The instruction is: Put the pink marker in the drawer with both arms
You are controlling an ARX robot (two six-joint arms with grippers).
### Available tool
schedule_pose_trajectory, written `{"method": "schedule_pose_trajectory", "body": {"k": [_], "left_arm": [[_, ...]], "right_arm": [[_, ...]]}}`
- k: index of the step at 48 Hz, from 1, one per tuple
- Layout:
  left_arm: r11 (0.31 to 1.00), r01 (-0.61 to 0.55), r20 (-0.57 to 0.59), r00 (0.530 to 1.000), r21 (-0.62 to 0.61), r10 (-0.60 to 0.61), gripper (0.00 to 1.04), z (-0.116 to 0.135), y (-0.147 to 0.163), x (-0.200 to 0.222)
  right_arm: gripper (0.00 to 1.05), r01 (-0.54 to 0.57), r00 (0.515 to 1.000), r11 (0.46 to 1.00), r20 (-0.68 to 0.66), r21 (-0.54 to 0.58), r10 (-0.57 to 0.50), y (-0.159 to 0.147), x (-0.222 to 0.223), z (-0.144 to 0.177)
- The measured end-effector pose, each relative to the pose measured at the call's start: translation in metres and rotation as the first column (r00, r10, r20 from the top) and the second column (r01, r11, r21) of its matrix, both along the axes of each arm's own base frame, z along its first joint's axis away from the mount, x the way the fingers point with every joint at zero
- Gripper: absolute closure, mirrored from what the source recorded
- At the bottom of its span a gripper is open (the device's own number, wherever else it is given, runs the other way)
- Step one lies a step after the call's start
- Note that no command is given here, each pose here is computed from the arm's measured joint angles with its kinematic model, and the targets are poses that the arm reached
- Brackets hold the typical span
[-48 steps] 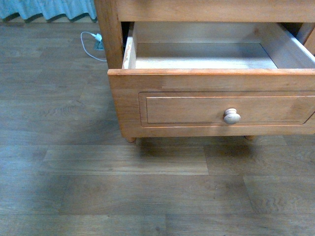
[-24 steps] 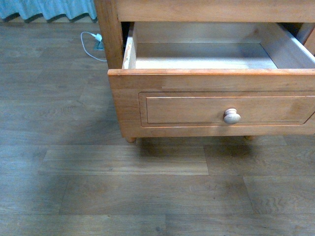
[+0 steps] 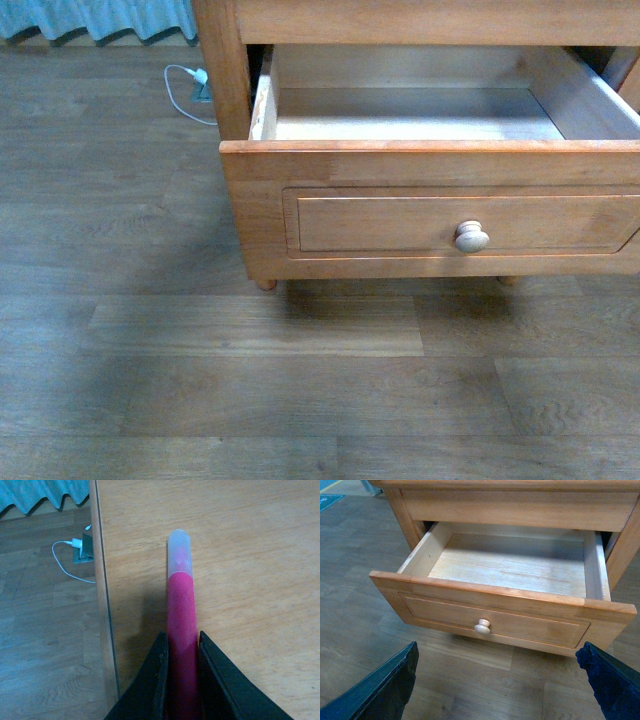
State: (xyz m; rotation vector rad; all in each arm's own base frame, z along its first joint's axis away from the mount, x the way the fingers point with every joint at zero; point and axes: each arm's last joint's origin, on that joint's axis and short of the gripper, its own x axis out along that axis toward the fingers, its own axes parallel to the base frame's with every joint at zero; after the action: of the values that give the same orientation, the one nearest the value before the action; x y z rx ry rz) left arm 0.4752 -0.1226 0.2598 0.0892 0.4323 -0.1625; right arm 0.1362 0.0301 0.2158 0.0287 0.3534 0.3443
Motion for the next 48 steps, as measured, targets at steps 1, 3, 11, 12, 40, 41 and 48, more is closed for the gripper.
{"method": "schedule_pose_trajectory", "body": {"k": [1,3,11,12,40,41,48], "left_arm": [[1.0,0.006,0.004,1.0,-0.001,-0.006,0.9,0.0,0.0,-0.001],[1.0,0.024,0.012,1.0,-0.009,-0.024,0.9,0.001,0.0,-0.002],[0.983,0.176,0.053,0.984,-0.056,-0.173,0.9,0.0,-0.002,-0.013],[0.977,0.204,0.059,0.978,-0.059,-0.201,0.9,0.0,-0.003,-0.015],[0.745,0.66,0.083,0.751,-0.093,-0.655,0.9,-0.035,-0.045,-0.12],[0.738,0.669,0.081,0.744,-0.093,-0.664,0.9,-0.036,-0.049,-0.122],[0.759,0.647,0.059,0.763,-0.073,-0.644,0.9,-0.046,-0.06,-0.125]], "right_arm": [[0.08,0.0,1.0,1.0,0.0,0.0,0.0,0.0,0.0,0.0],[0.08,0.0,1.0,1.0,0.0,0.0,0.0,0.0,0.0,0.0],[0.08,0.0,1.0,1.0,0.0,0.0,0.0,0.0,0.0,0.0],[0.08,0.0,1.0,1.0,0.0,0.0,0.0,0.0,0.0,0.0],[0.08,0.0,1.0,1.0,0.0,0.0,0.0,0.0,0.0,0.0],[0.08,0.0,1.0,1.0,0.0,0.0,0.0,0.0,0.0,0.0],[0.08,0.0,1.0,1.0,0.0,0.0,0.0,0.0,0.0,0.0]]}}
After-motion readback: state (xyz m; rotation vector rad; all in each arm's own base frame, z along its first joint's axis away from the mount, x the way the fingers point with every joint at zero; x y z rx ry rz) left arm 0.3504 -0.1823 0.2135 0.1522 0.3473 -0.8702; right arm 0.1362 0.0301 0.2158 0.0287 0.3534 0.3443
